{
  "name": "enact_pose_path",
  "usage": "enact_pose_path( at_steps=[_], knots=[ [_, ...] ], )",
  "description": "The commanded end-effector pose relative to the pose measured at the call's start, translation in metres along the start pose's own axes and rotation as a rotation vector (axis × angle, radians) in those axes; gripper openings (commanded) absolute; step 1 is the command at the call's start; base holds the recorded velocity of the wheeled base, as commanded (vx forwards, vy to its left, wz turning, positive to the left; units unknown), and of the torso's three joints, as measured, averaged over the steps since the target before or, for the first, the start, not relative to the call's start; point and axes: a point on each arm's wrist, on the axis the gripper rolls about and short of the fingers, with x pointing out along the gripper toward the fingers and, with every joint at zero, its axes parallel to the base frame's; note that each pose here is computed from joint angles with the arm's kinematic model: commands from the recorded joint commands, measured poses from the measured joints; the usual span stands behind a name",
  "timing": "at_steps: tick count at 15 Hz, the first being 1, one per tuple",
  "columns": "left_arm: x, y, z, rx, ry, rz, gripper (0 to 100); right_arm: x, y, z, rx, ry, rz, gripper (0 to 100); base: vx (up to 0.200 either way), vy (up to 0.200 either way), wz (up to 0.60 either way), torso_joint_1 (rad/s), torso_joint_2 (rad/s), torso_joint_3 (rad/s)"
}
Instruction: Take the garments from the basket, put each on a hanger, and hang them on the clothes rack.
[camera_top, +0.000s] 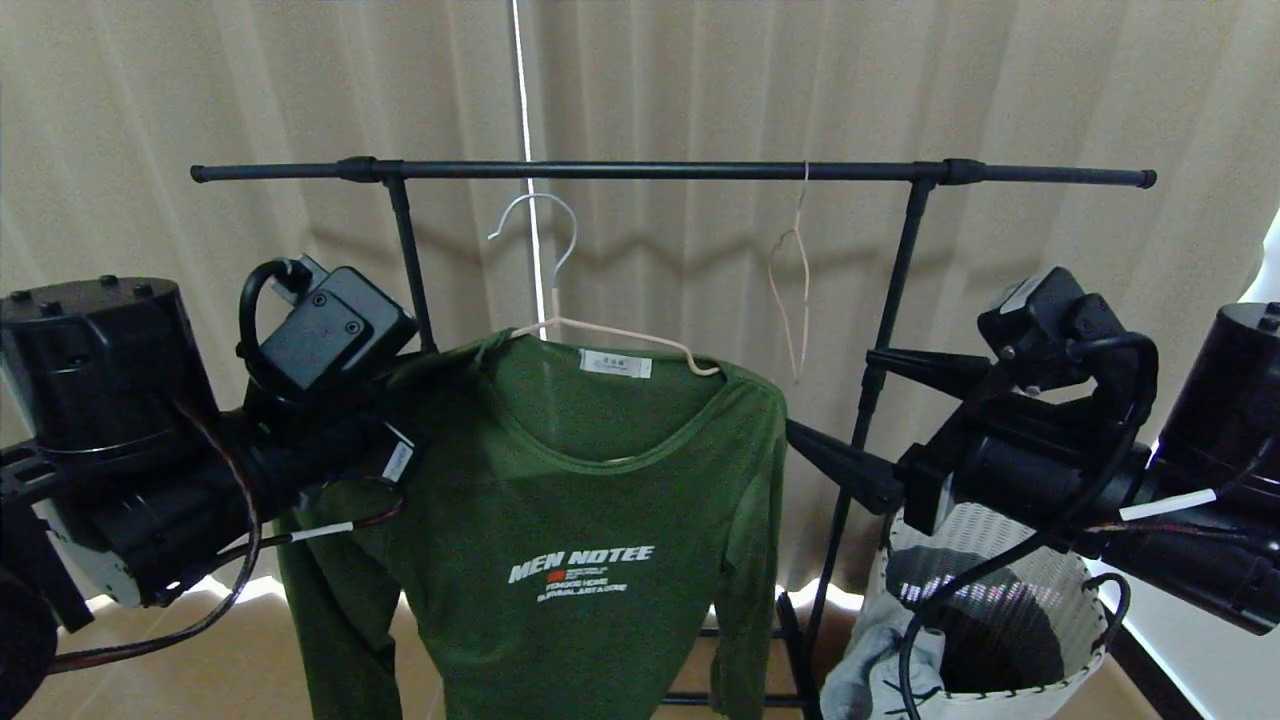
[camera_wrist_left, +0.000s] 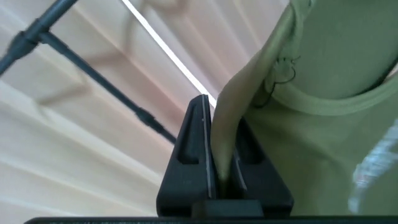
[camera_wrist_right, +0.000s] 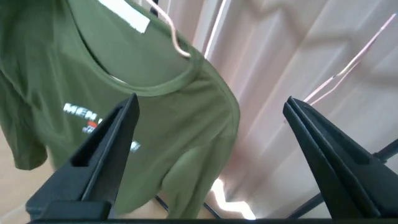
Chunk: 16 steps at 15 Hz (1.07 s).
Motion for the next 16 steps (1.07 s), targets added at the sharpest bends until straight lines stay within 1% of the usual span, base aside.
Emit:
enact_pose_path(
  at_steps=[1,3,4,9,14,15,16],
  knots=[
    [0.000,-0.004,0.001,-0.019,-0.005,-0.015,0,0.000,0.000,0.001,-0.018,-0.004,0.001,100,0.000,0.000,0.00,0.000,0.00,0.000],
    [0.001,-0.004,0.002,-0.019,-0.006,-0.016,0,0.003,-0.001,0.005,-0.079,-0.016,-0.002,100,0.000,0.000,0.00,0.000,0.00,0.000],
    [0.001,-0.004,0.002,-0.019,-0.007,-0.017,0,0.004,-0.001,0.005,-0.097,-0.018,-0.001,100,0.000,0.000,0.00,0.000,0.00,0.000],
    [0.000,-0.001,0.002,-0.022,-0.008,-0.006,0,0.003,-0.001,0.007,-0.104,-0.026,-0.004,100,0.000,0.000,0.00,0.000,0.00,0.000],
    [0.004,-0.005,0.001,-0.020,-0.001,-0.021,0,0.008,0.004,0.013,-0.107,-0.046,0.020,100,0.000,0.000,0.00,0.000,0.00,0.000],
    [0.004,-0.004,0.002,-0.021,-0.013,-0.013,0,0.011,0.005,0.010,-0.107,-0.036,0.028,100,0.000,0.000,0.00,0.000,0.00,0.000],
    [0.004,-0.003,0.003,-0.025,-0.038,0.004,0,0.012,0.006,0.009,-0.109,-0.034,0.031,100,0.000,0.000,0.00,0.000,0.00,0.000]
  ],
)
